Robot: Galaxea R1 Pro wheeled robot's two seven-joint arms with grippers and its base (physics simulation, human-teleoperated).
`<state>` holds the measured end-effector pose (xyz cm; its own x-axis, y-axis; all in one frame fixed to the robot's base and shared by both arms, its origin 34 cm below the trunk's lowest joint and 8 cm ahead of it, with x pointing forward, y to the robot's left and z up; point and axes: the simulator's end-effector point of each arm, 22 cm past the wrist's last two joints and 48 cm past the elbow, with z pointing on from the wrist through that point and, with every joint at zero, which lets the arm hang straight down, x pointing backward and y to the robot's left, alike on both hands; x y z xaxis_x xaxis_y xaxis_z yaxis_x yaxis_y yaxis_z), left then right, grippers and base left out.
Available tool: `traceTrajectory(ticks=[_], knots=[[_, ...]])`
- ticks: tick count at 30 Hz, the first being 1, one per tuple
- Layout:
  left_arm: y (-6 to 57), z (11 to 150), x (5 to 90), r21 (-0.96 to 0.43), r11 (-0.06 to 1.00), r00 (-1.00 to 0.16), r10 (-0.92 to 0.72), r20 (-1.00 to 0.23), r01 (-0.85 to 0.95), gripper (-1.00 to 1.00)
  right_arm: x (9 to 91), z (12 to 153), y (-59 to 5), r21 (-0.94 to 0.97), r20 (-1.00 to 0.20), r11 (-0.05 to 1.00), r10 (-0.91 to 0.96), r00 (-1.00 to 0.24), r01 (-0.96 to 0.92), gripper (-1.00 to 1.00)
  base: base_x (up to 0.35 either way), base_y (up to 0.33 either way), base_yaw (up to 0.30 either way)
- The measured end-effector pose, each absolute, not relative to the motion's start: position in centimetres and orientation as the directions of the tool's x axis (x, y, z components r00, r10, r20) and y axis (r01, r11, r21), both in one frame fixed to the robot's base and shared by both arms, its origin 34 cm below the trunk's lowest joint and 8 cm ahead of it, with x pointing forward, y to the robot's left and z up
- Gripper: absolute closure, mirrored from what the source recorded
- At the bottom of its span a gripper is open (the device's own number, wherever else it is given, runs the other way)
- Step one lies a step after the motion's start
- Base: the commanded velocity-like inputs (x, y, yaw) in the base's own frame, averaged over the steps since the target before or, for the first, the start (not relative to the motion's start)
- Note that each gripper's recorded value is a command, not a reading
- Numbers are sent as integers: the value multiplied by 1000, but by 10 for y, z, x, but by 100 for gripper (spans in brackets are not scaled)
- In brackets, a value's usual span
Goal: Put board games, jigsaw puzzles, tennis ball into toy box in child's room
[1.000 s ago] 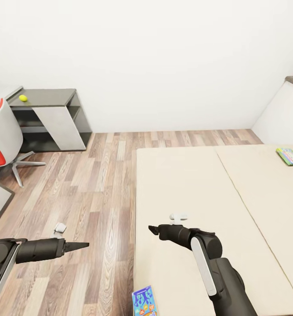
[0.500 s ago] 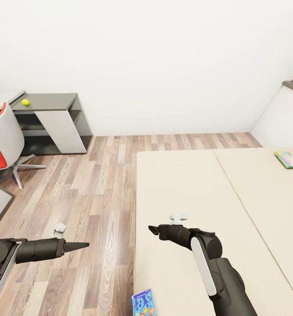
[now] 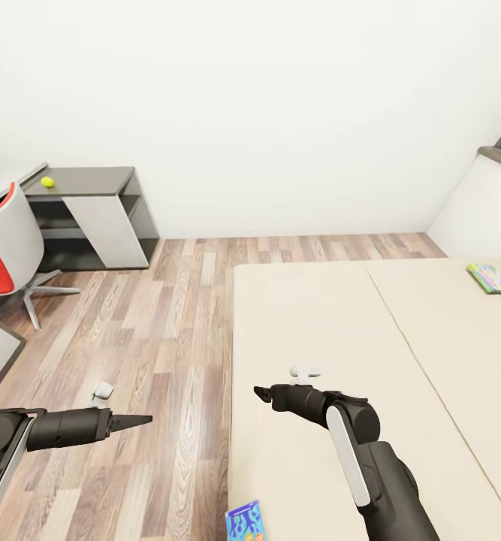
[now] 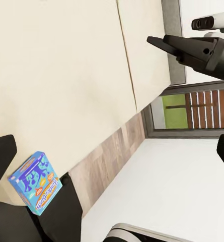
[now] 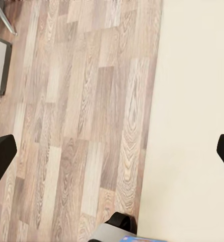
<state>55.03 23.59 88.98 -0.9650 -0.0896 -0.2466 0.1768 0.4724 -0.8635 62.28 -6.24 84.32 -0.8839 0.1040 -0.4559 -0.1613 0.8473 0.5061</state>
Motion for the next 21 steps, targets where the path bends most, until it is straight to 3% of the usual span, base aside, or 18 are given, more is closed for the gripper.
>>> traceTrajectory(ticks=[21], knots=[[236,905,553,-857,473,-956,-90,-280,206,-100,627,861,-62,500,-486,847,104,-868,-179,-100,0,0,0]])
